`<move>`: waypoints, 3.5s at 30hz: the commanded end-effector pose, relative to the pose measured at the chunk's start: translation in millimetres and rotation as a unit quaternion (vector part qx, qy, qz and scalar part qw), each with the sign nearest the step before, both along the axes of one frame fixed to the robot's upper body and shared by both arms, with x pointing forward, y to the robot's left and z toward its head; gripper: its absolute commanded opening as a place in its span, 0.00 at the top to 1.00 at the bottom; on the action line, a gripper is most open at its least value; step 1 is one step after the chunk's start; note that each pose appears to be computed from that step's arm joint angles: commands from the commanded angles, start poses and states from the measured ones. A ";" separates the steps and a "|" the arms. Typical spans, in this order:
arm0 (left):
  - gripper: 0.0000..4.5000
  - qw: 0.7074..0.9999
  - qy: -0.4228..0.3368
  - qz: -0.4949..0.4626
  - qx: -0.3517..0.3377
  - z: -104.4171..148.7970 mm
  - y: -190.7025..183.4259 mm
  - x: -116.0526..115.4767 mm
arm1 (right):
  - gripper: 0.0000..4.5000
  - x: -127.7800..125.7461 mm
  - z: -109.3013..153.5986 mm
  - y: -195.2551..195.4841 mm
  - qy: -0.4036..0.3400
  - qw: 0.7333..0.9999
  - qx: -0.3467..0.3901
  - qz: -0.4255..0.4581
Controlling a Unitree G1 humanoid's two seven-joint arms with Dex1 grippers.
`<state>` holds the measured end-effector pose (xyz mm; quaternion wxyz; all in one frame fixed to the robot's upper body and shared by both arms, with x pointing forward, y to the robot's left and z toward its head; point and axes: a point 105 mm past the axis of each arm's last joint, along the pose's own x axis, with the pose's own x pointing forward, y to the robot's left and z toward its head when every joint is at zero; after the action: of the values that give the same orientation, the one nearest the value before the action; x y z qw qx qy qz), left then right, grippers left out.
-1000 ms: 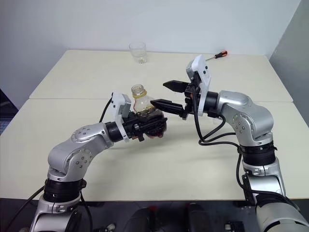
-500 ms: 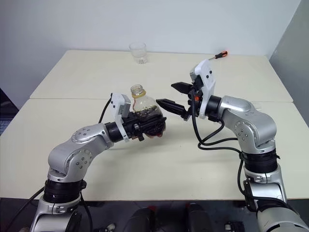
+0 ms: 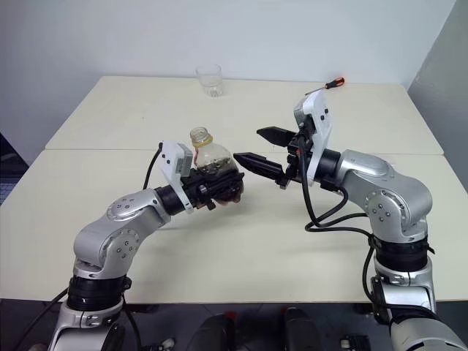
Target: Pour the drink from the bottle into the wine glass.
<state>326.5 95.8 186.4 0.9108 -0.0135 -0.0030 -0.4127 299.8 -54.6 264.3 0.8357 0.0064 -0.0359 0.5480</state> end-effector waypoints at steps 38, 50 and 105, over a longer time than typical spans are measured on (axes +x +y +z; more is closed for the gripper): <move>0.56 0.907 -0.060 0.417 -0.020 -30.6 176.7 90.2 | 0.01 -4.8 -35.8 16.7 -0.064 0.996 -0.029 -0.055; 0.04 0.908 -0.055 0.415 -0.020 -35.8 183.2 84.5 | 0.00 -1.0 -35.3 15.0 -0.063 0.996 -0.030 -0.058; 0.00 0.973 -0.048 -0.201 0.100 -26.8 -20.6 -40.0 | 0.00 47.0 -133.5 -149.1 0.275 0.747 0.271 -0.541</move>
<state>289.4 81.0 151.7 0.8150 0.0870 0.0204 -0.5725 343.8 -197.9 123.4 0.9362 0.3403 0.0748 -0.0462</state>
